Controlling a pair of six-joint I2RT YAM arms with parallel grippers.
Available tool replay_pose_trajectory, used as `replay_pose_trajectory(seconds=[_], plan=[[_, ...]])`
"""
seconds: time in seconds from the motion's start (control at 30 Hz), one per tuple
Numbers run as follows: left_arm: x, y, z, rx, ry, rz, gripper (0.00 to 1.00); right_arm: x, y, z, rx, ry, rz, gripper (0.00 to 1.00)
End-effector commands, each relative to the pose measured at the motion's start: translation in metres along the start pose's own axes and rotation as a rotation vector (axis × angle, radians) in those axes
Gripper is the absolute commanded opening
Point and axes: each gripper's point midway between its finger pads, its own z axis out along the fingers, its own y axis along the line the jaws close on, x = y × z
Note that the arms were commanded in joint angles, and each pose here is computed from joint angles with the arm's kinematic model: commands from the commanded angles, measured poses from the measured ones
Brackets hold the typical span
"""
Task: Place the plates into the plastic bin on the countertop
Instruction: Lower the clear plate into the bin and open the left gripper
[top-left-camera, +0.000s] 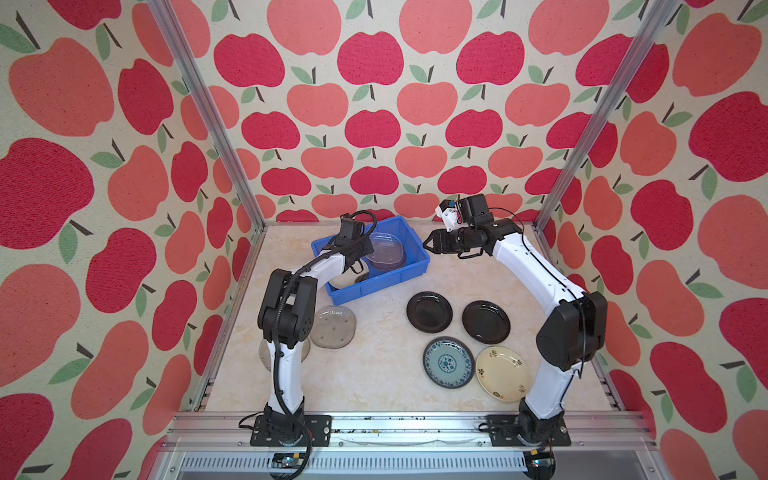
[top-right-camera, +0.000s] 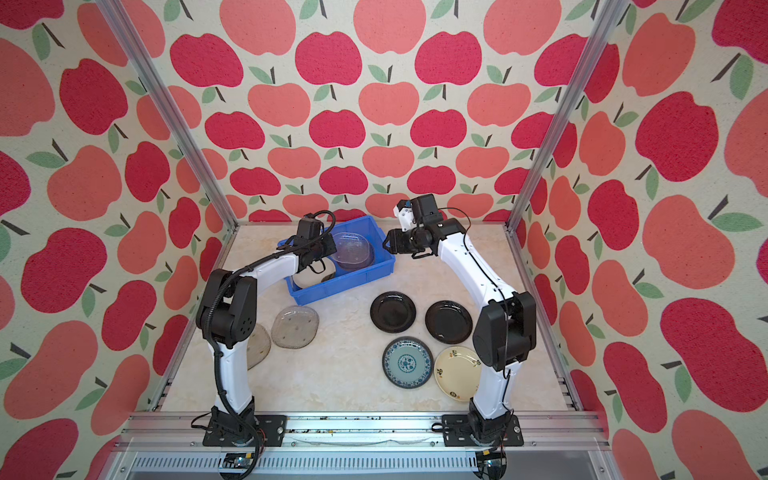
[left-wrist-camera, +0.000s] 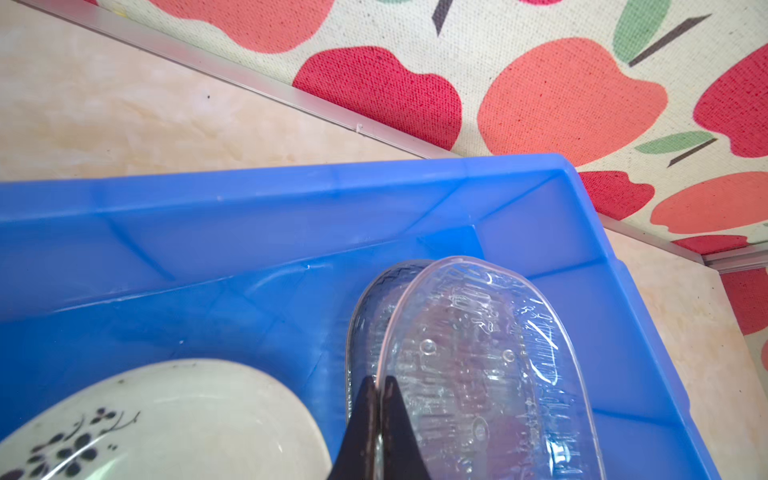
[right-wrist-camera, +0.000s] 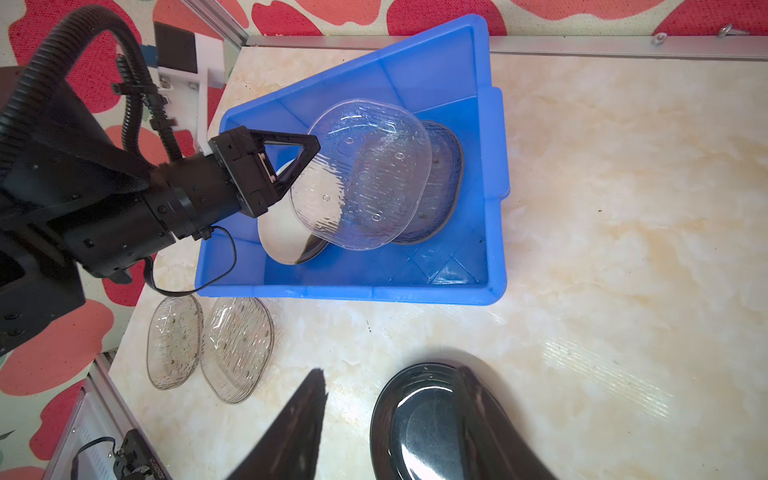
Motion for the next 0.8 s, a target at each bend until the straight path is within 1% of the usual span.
replay_pose_trajectory(seconds=[0.0, 0.17, 0.43, 0.47, 0.6, 0.7, 0.77], plan=[[-0.010, -0.002, 0.016, 0.015, -0.024, -0.012, 0.00, -0.005, 0.001, 0.005, -0.023, 0.000, 0.019, 0.53], [-0.006, -0.002, 0.034, 0.039, -0.009, -0.027, 0.00, -0.003, 0.001, 0.008, -0.033, 0.010, 0.027, 0.52], [0.003, -0.005, 0.047, 0.069, 0.011, -0.015, 0.00, -0.002, 0.002, 0.007, -0.038, 0.005, 0.029, 0.52], [0.004, -0.005, 0.047, 0.070, 0.013, -0.016, 0.07, 0.000, 0.002, 0.007, -0.040, 0.008, 0.032, 0.52], [0.004, -0.007, 0.048, 0.077, 0.016, -0.009, 0.26, 0.002, 0.004, 0.010, -0.049, 0.012, 0.033, 0.52], [0.001, -0.010, 0.047, 0.084, 0.016, 0.003, 0.34, 0.003, 0.007, 0.010, -0.057, 0.014, 0.029, 0.52], [-0.003, -0.015, 0.045, 0.089, 0.009, 0.021, 0.35, 0.003, 0.009, 0.011, -0.062, 0.014, 0.025, 0.52]])
